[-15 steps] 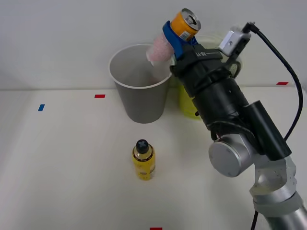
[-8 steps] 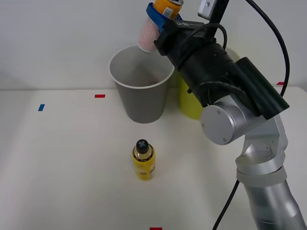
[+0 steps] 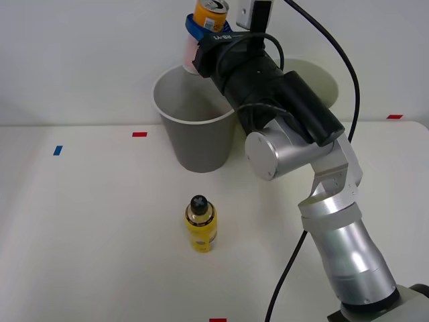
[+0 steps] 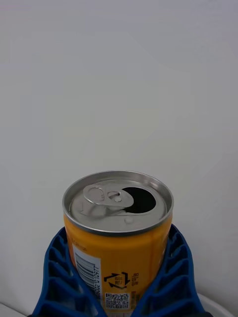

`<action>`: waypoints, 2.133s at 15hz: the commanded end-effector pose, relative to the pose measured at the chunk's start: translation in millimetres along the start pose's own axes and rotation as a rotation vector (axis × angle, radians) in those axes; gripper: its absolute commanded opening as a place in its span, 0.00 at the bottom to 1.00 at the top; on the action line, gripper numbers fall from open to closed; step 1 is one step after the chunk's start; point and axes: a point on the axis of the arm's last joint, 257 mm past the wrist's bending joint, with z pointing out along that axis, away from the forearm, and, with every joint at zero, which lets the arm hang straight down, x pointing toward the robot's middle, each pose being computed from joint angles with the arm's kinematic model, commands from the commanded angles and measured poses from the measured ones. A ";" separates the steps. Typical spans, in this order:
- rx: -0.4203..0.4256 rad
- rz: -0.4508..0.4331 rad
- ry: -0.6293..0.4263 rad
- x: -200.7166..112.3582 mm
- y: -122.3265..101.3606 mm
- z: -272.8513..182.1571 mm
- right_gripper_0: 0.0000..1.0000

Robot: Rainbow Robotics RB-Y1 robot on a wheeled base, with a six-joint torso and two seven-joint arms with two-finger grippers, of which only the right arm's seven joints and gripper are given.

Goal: Put cans in the gray bin, plastic bottles in the light green bin

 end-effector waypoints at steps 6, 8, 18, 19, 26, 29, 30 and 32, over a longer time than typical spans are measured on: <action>-0.010 -0.003 0.006 4.6 11.4 1.6 0.00; -0.010 0.002 0.005 4.4 12.4 1.8 0.39; -0.004 0.015 0.008 7.6 10.9 0.3 1.00; -0.003 0.014 0.005 6.2 9.9 0.1 1.00; 0.030 0.027 -0.068 8.1 -20.9 -28.9 1.00; 0.064 0.040 -0.066 12.0 -38.2 -67.7 1.00; 0.069 0.051 -0.069 10.6 -41.5 -84.1 1.00; 0.091 0.079 -0.080 8.2 -52.0 -114.9 1.00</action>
